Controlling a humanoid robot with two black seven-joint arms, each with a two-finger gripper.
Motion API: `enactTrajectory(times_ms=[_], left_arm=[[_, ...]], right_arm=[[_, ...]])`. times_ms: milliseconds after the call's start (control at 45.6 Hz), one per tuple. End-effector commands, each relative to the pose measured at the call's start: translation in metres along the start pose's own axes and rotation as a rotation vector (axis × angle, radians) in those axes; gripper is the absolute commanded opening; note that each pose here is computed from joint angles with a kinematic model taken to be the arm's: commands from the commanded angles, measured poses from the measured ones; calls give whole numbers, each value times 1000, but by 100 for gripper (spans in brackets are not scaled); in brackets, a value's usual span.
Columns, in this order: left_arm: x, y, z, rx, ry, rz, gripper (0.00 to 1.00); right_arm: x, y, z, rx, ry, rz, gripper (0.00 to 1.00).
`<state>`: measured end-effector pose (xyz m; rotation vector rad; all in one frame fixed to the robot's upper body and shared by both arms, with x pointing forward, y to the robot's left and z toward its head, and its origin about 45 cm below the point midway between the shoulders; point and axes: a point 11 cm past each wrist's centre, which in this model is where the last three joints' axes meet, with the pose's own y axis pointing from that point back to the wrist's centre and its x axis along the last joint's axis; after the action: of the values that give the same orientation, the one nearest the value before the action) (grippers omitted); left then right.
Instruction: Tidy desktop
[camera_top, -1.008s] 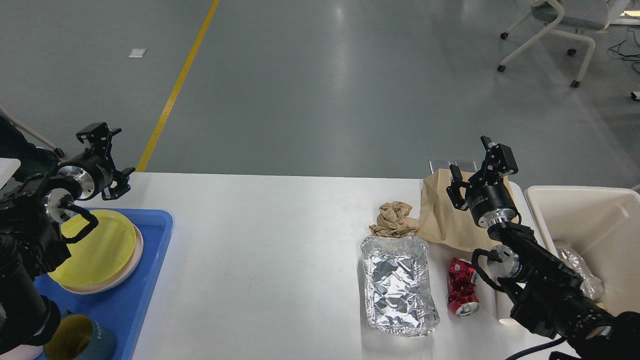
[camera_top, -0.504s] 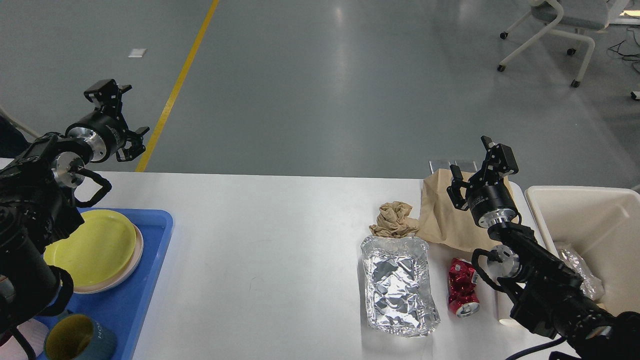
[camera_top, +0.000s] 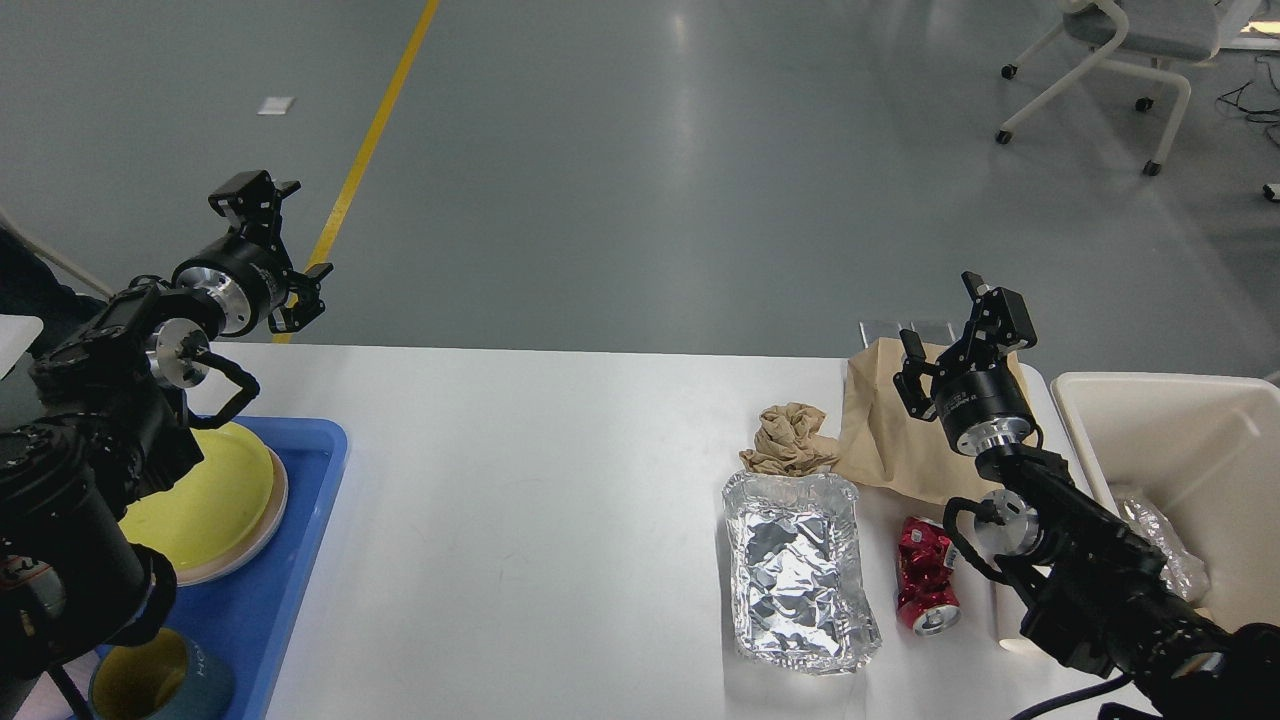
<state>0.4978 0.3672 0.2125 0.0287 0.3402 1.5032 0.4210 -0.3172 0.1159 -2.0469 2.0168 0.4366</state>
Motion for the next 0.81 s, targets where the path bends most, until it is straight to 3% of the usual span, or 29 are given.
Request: enactTrajectory(times_ms=[0, 175, 373, 789], left_arm=[[-12, 3, -15, -127, 18, -19, 96], [-12, 12, -7, -351, 22, -13, 96], [-34, 8, -11, -365, 43, -51, 96], [-27, 16, -40, -321, 55, -30, 96]], right_arm=[[0, 0, 0, 0, 0, 0, 100], [0, 0, 0, 0, 0, 0, 100], [0, 0, 0, 0, 0, 0, 100], [0, 0, 0, 0, 0, 0, 100]])
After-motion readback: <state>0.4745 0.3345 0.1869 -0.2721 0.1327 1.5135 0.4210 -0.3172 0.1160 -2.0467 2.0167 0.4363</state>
